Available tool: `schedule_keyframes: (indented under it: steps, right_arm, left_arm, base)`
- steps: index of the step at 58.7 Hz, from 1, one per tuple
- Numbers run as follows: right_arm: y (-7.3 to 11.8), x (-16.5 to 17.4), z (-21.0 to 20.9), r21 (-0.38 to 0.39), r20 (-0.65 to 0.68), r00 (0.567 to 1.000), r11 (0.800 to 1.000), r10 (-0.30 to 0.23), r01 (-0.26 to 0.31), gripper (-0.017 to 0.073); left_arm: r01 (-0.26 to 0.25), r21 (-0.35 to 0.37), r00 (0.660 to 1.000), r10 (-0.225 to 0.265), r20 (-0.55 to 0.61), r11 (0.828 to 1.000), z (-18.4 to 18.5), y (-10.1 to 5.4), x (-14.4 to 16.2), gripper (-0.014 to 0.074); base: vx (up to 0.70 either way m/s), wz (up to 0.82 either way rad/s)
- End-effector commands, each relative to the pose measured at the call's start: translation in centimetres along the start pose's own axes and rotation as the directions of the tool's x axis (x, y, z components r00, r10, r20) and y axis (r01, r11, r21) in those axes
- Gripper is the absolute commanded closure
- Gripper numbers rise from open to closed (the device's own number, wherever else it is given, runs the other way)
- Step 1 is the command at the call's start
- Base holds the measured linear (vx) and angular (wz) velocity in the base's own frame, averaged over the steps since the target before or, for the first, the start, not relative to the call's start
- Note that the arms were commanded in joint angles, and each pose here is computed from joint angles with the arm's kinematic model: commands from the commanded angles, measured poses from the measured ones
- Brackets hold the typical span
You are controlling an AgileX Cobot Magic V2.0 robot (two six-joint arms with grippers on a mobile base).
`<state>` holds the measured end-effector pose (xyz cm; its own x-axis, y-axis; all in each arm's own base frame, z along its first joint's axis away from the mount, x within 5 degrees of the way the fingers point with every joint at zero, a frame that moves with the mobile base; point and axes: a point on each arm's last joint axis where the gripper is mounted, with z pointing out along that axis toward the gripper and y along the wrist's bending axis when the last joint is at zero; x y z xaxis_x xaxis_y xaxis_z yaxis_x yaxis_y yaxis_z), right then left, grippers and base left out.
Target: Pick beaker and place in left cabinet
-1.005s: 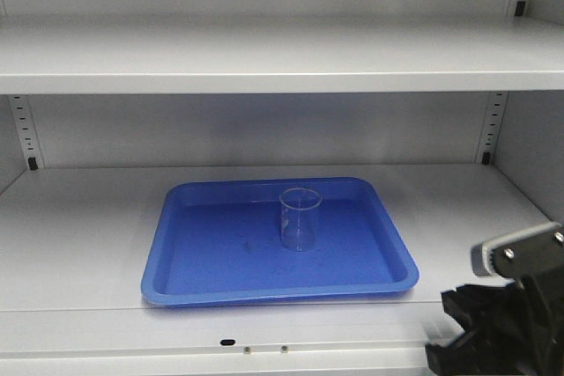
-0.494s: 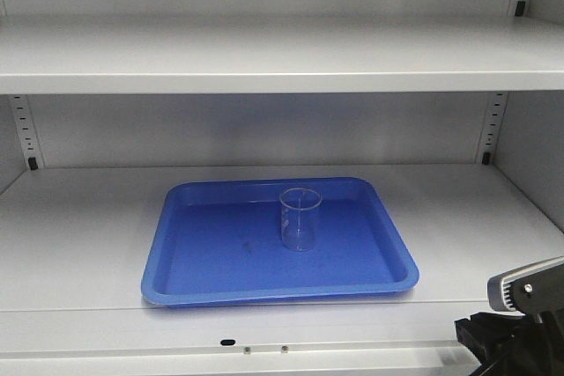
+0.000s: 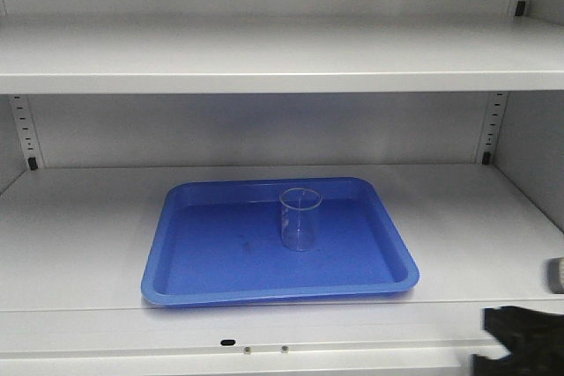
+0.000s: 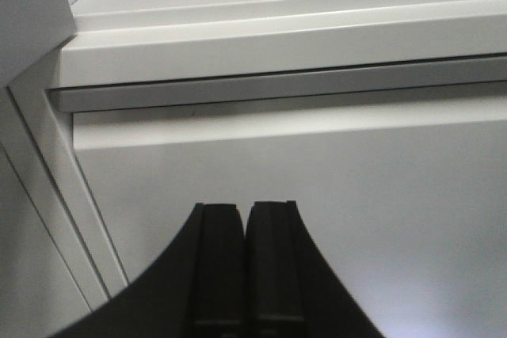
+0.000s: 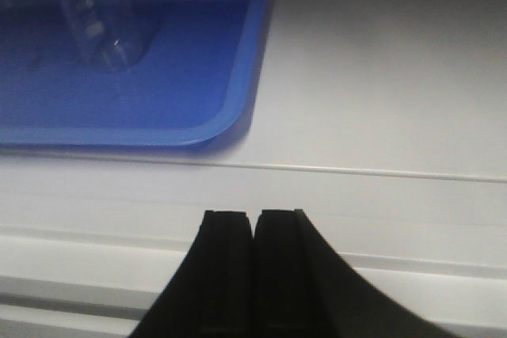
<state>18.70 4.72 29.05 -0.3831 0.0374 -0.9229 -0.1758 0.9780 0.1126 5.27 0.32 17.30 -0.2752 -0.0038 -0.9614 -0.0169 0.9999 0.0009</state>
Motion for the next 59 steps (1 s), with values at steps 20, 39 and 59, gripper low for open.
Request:
schedule_keyframes:
  steps: [20, 39, 59]
  right_arm:
    - [-1.9, 7.3, -8.3, -0.002, 0.436, 0.900, 1.000, 0.020, -0.021, 0.0565]
    - [-2.4, 12.4, -9.7, -0.006, 0.495, 0.868, 0.998, 0.051, -0.055, 0.0565]
    - [-2.4, 12.5, -9.7, -0.004, 0.490, 0.870, 0.998, 0.051, -0.056, 0.0565]
  left_arm:
    - [0.000, 0.018, 0.995, -0.002, 0.099, 1.000, -0.3, -0.1, -1.2, 0.0590]
    - [0.000, 0.018, 0.995, -0.002, 0.099, 1.000, -0.3, -0.1, -1.2, 0.0590]
    - [0.000, 0.018, 0.995, -0.002, 0.099, 1.000, -0.3, -0.1, -1.2, 0.0590]
  base:
    - [0.00, 0.00]
    - [0.00, 0.00]
    - [0.00, 0.00]
